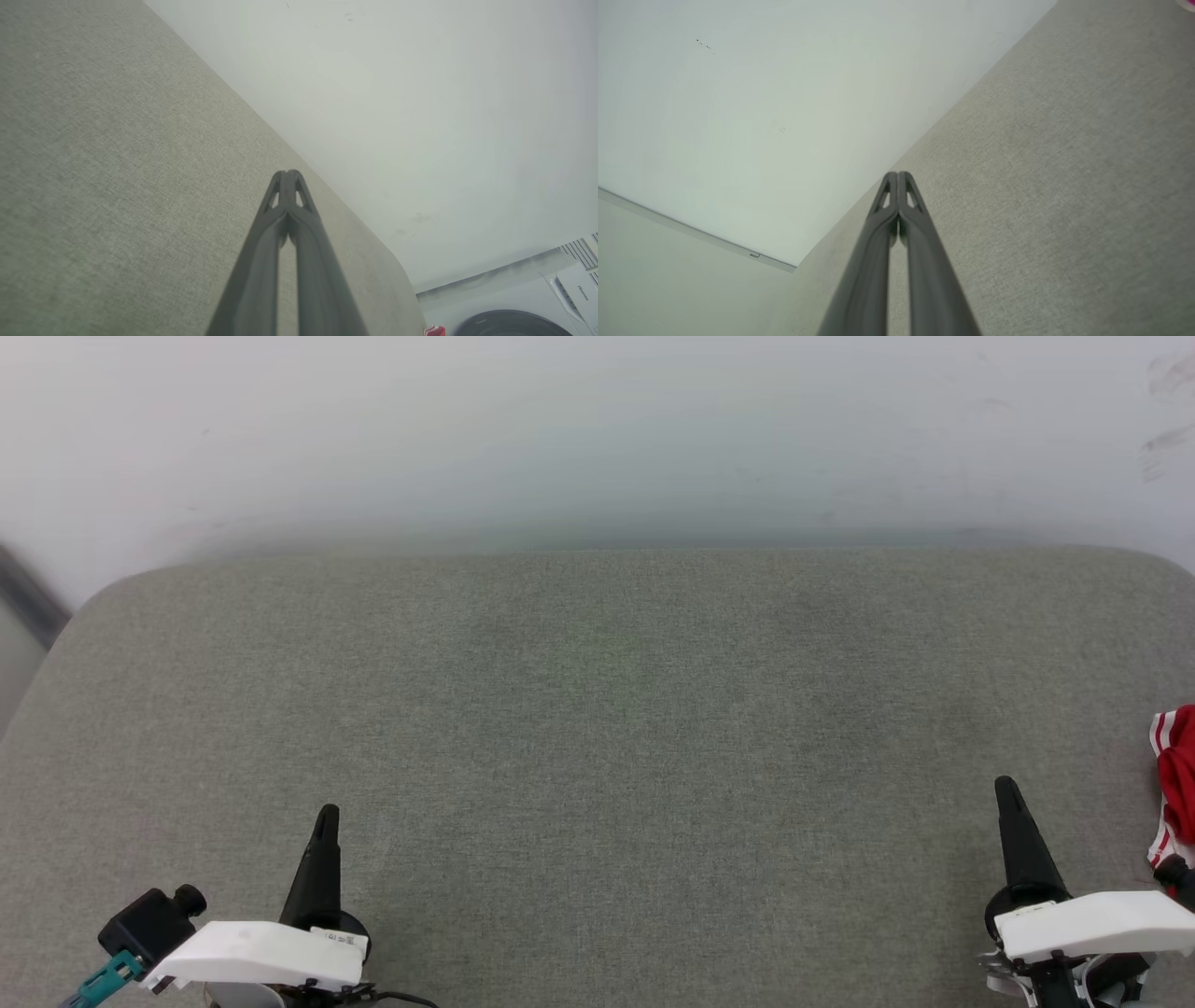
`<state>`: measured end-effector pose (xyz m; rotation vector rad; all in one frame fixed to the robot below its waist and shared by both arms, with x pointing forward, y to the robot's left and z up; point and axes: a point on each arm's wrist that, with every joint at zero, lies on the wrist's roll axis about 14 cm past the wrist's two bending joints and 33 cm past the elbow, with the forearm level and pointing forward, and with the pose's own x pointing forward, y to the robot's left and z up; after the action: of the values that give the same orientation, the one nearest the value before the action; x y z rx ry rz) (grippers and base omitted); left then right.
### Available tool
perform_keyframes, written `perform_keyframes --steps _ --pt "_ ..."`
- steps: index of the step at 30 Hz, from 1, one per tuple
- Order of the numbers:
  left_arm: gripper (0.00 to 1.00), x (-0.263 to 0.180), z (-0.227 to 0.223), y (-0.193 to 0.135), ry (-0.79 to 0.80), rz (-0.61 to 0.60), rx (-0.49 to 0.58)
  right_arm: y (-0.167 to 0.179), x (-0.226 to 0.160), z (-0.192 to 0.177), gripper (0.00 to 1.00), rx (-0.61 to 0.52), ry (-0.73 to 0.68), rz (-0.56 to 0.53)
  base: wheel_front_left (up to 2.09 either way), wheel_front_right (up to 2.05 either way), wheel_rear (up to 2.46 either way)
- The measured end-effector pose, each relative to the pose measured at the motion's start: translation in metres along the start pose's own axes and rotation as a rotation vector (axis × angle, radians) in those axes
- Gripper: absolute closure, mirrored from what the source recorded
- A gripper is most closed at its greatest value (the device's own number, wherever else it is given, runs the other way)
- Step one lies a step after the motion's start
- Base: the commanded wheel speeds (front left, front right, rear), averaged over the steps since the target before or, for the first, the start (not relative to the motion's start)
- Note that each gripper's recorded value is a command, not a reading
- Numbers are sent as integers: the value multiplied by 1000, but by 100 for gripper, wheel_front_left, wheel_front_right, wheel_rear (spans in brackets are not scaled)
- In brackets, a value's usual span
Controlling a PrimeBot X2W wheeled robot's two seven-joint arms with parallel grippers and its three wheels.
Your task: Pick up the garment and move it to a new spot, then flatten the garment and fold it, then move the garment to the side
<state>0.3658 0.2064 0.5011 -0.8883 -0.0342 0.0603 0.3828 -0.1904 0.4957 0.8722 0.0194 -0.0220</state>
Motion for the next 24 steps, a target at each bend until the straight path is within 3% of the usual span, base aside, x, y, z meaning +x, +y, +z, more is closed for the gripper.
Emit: perform_keyframes --steps 24 --pt "100 8 -3 1 29 14 -259 -3 2 3 100 266 9 -12 0 0 0"
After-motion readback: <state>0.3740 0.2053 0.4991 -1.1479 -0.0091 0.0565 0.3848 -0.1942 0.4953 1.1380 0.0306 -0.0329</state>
